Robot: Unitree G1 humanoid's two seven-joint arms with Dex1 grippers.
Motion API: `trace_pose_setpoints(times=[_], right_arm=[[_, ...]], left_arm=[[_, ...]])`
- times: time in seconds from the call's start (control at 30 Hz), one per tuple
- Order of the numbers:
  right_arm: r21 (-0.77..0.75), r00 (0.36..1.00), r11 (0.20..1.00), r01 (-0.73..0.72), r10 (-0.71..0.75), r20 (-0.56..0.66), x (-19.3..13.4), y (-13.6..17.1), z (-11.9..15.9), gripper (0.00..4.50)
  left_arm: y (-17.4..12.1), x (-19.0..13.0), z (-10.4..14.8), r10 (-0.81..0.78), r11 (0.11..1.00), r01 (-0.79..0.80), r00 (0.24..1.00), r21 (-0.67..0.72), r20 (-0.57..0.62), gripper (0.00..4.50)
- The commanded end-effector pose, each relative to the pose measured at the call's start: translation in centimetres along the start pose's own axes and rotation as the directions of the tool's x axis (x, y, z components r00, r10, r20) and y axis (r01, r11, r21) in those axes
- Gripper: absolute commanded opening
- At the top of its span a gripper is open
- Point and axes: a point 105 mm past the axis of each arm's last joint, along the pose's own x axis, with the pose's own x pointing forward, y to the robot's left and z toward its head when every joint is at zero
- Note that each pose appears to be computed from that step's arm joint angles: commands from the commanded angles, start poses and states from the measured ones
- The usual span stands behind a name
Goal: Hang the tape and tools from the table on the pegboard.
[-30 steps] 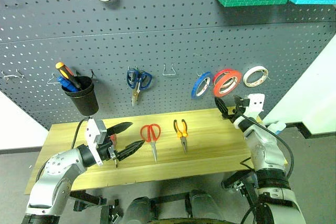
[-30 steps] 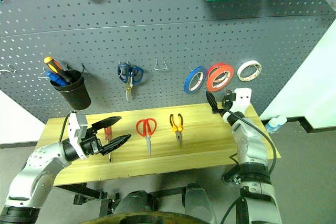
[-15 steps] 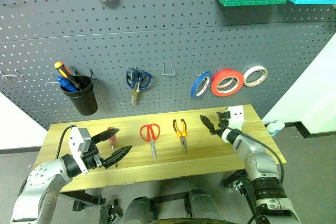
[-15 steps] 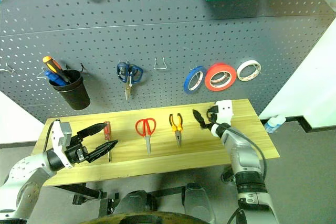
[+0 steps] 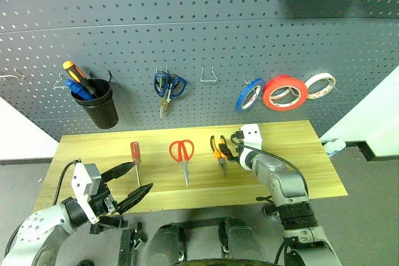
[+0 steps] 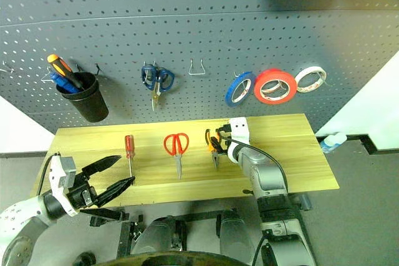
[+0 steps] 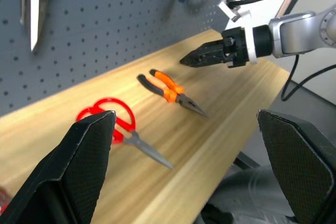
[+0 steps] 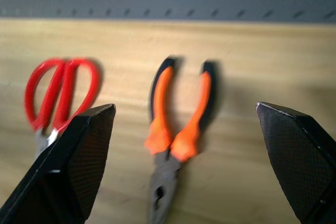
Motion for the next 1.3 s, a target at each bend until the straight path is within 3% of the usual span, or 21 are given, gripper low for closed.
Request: trace_pose_setpoints(times=[0.03,0.33,0.83,1.3], right_arm=[[0.027,1.0,0.999,0.023,-0.023,0.017,-0.1,0.5,1.5,4.48],[0.008,0.993,0.996,0.089,-0.088,-0.074,0.5,1.7,0.3,4.48],[0.051,0.991,0.993,0.102,-0.097,-0.097,2.4,2.3,0.5,4.48],[-0.085,0.979,0.987,0.133,-0.144,-0.141,3.8,2.0,-0.6,4.48]], left_arm=[[-0.6,0.0,1.2,0.001,1.0,-0.002,1.0,0.022,0.026,4.5],[-1.2,0.2,1.6,0.006,1.0,-0.006,1.0,0.014,0.023,4.5],[-1.6,0.1,2.2,0.002,1.0,-0.002,1.0,0.004,0.012,4.5],[-2.0,-0.2,2.2,0.009,1.0,-0.009,1.0,0.006,0.004,4.5]])
